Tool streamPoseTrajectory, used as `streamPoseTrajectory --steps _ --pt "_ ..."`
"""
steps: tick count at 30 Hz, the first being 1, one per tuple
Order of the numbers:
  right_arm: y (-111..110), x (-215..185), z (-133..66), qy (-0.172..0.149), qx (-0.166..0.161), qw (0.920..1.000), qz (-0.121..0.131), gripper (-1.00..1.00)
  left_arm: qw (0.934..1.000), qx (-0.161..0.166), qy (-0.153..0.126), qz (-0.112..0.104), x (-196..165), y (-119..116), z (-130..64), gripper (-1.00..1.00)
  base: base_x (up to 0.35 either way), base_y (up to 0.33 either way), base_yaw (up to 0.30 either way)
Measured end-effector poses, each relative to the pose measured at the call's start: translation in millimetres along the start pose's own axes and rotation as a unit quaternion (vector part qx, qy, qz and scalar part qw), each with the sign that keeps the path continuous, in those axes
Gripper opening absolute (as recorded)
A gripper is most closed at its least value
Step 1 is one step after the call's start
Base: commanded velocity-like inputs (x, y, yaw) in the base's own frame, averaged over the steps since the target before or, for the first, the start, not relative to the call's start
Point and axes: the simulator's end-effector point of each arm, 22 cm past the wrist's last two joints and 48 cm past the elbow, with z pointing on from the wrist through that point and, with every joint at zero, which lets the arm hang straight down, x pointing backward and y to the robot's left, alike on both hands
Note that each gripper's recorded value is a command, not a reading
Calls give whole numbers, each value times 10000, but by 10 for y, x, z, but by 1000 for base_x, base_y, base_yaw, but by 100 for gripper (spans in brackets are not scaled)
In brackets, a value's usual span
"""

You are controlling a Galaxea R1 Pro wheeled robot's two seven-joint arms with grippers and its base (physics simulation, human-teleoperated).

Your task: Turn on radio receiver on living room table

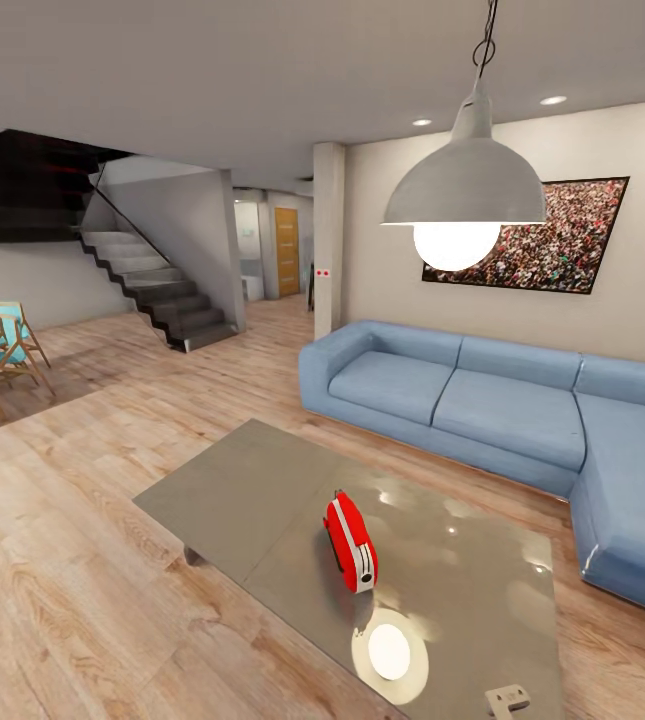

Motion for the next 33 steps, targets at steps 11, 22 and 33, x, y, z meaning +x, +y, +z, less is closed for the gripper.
streamPoseTrajectory --steps 11,22,33 --pt "0 0 0 0 0 10000 0 100 10000 2 0 0 0 -2 0 -100 0 0 0" --pt "0 0 0 0 0 10000 0 100 10000 79 25 -24 28 -124 -34 -100 0 0 0" --pt "0 0 0 0 0 10000 0 100 9999 143 43 -40 50 -222 -63 -100 0 0 0"
